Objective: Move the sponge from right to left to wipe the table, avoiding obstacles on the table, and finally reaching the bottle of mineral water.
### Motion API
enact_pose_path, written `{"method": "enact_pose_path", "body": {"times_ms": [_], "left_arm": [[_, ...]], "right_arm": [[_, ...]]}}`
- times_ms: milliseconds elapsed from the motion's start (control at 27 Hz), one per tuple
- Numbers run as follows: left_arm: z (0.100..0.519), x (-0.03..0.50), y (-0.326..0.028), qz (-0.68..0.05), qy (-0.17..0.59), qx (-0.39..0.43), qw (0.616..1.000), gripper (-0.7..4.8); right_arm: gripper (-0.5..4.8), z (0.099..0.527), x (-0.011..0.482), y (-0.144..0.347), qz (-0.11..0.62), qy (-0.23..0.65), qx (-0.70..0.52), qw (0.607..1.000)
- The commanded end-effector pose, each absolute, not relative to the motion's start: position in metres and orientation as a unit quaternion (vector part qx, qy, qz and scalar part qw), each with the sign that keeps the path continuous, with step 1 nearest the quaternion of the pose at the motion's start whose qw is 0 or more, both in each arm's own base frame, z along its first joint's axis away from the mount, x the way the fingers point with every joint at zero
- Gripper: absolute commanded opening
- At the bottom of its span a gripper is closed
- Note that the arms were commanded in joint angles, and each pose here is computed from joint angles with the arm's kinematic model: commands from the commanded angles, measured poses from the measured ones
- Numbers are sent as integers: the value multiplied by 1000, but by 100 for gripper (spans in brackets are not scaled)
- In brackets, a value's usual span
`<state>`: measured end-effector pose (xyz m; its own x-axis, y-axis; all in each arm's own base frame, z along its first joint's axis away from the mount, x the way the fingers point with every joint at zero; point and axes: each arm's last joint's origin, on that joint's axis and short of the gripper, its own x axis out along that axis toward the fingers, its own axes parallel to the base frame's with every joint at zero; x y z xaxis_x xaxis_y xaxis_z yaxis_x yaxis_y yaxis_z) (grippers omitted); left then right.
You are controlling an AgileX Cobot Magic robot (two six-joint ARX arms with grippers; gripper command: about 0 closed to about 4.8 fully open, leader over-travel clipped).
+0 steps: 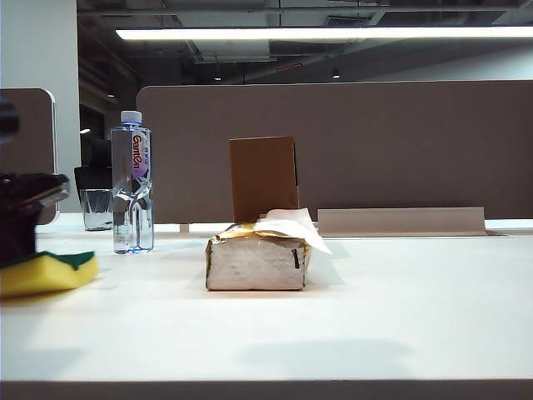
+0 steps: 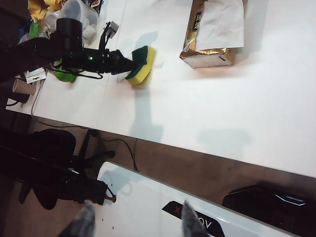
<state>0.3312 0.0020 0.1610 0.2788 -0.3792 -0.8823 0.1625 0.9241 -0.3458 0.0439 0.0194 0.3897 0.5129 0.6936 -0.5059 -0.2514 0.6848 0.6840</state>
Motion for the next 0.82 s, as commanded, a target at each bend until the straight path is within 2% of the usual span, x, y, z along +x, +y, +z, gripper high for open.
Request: {"method": "enact_pose_path", "body": {"times_ms": [37,519,816], "left_arm": [[143,361,-5,-166,571,-91,799,-6],[141,438,-6,-153,555,-84,814,-5],[143,443,-6,-153,558,-84,811,-5]], "right_arm": [[228,392,44,20,286,398,282,825],[228,393,52,19,284,402,286,822],[228,393,52,19,284,401,286,822]]}}
